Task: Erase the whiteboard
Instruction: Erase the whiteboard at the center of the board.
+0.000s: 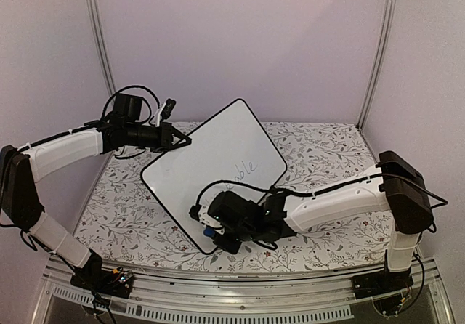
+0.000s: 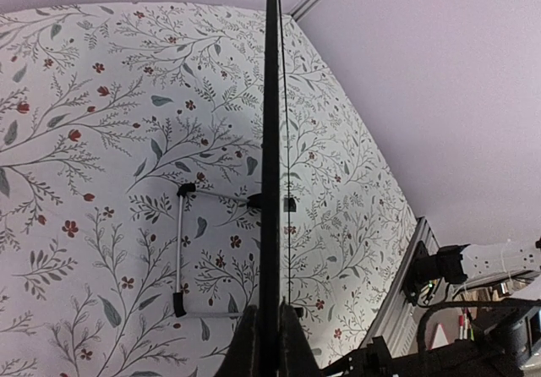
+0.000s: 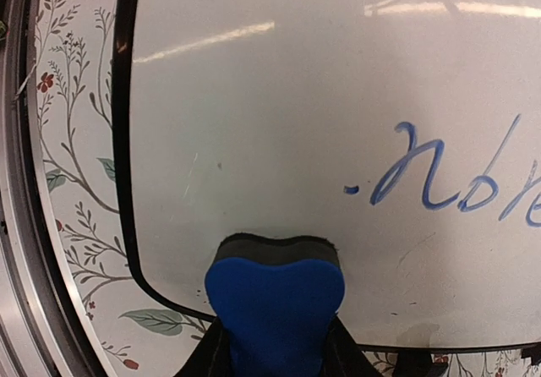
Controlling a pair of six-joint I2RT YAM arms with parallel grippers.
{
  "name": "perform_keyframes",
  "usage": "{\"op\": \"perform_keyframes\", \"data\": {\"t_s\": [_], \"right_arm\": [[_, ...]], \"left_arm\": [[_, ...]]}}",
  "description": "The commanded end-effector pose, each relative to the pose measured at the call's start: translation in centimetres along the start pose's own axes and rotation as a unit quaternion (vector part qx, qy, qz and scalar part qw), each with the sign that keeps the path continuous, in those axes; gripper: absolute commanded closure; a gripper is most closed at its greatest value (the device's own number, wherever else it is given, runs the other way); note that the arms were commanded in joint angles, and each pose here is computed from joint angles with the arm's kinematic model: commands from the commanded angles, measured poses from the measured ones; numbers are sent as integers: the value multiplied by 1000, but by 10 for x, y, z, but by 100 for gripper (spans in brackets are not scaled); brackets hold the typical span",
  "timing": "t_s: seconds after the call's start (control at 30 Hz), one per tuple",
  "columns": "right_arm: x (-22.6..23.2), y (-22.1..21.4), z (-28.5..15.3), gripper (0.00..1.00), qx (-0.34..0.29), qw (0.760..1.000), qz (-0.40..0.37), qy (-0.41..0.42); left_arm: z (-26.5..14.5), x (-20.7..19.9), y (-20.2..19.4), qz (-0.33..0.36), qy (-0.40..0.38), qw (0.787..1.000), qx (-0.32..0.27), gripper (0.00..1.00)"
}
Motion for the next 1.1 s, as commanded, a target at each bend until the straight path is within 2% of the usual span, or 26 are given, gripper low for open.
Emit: {"op": "perform_keyframes", "data": {"t_s": [0.0, 0.3, 0.47, 0.7, 1.07], "right_arm": [[-13, 6, -5, 70, -5, 999, 16, -30], [-42, 50, -7, 69, -49, 997, 12, -60], [-51, 59, 0, 69, -53, 997, 11, -63], [-45, 36, 6, 69, -27, 999, 20, -39], [-33, -7, -9, 70, 3, 999, 39, -9]], "left_arm": [[3, 6, -3, 13, 10, 1000, -1, 100], [2, 4, -2, 15, 10, 1000, -2, 100], [2, 5, -2, 14, 11, 1000, -2, 100], [2, 5, -2, 14, 10, 1000, -3, 100], [2, 6, -2, 13, 10, 1000, -2, 100]]}}
Point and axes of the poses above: each gripper's point midway between its finger pads, its own z axis out along the fingers, its own x axis along the line the jaws close on, y = z × x, the point moved 6 cm from there along -z, back along the fingers, and after that the axes turned 4 degrees about z, right-handed, at the moved point
